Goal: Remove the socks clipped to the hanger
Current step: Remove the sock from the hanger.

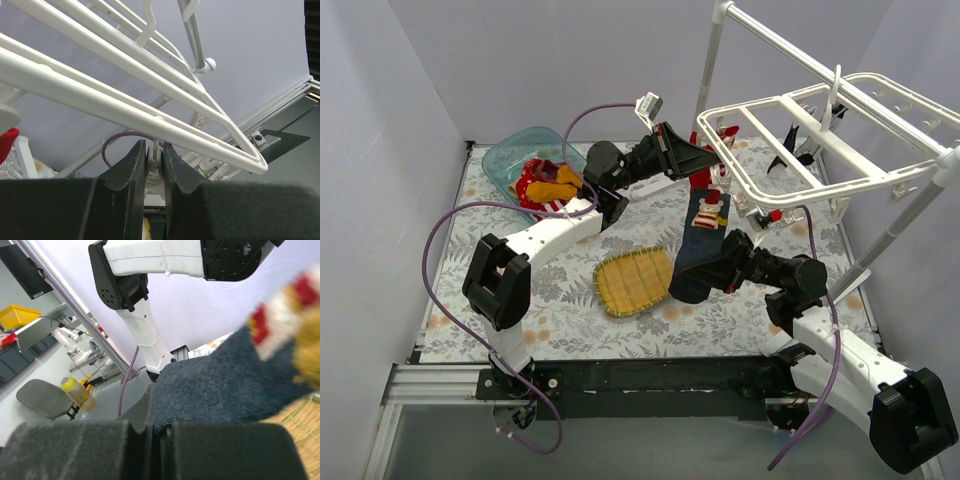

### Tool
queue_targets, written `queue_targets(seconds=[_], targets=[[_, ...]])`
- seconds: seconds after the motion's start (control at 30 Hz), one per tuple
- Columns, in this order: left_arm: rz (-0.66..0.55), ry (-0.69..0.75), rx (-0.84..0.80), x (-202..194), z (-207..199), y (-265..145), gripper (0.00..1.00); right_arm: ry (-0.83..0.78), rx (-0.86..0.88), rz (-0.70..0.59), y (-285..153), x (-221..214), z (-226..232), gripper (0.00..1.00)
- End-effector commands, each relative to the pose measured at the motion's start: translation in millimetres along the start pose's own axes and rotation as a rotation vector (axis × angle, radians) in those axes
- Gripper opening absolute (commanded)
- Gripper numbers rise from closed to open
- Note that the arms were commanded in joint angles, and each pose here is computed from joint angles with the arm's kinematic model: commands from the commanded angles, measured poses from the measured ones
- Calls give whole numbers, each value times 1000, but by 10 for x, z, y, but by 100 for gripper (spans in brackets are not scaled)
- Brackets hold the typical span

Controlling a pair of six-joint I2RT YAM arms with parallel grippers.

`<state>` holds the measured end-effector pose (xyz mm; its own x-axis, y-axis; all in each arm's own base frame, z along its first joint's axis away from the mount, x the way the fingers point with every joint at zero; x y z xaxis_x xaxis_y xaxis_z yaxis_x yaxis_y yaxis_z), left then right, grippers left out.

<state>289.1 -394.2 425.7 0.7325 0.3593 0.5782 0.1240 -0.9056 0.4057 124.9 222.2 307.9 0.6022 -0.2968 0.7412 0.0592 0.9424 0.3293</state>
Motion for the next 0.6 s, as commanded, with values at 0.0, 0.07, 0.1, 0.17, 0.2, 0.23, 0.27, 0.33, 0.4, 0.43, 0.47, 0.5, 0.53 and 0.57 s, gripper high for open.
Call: queue_targets(seconds=[0.0,0.07,0.1,0.17,0.2,0.23,0.27,0.33,0.4,0.43,0.47,0.5,0.53,0.57], targets=[[-3,-49,-34,80,-288,41,1,-30,6,-7,-15,0,19,1],[3,-42,-17,69,-276,42,8,-32,2,-4,-14,-1,13,1],[4,-21,-8,67,-265,40,16,-34,-3,-3,-16,0,5,1],[10,0,12,56,-292,18,49,-39,-14,4,-16,-7,-12,1],[11,32,19,48,-299,8,57,-44,-16,3,-18,-7,-11,1],[15,35,38,30,-315,-27,64,-57,-18,4,-17,-3,-17,1],[14,47,48,28,-326,-44,66,-49,-30,9,-21,-16,-41,1],[19,79,73,-11,-300,-99,67,-52,-36,8,-24,-17,-49,1],[20,101,97,-24,-350,-167,67,-54,-42,10,-29,-29,-69,1],[19,128,106,-36,-362,-194,67,-55,-44,11,-28,-31,-78,1],[28,118,143,-88,-296,-256,67,-58,-45,11,-29,-32,-82,1],[22,137,146,-82,-380,-299,67,-54,-49,13,-31,-41,-95,1],[22,152,163,-96,-372,-334,67,-54,-51,13,-33,-44,-102,1],[30,159,207,-145,-280,-392,68,-53,-53,12,-35,-47,-107,1]])
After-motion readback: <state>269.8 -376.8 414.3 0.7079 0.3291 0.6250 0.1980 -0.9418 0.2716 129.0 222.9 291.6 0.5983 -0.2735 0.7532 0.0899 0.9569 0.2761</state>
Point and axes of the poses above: each gripper's point midway between its finger pads, its own y axis out along the fingers, its own z axis along the line the jaws close on, x = y × z, the point moved 3 cm from there along -y, back along the fingers, and after that the axes turned 7 degrees about y, right-handed, at the moved point
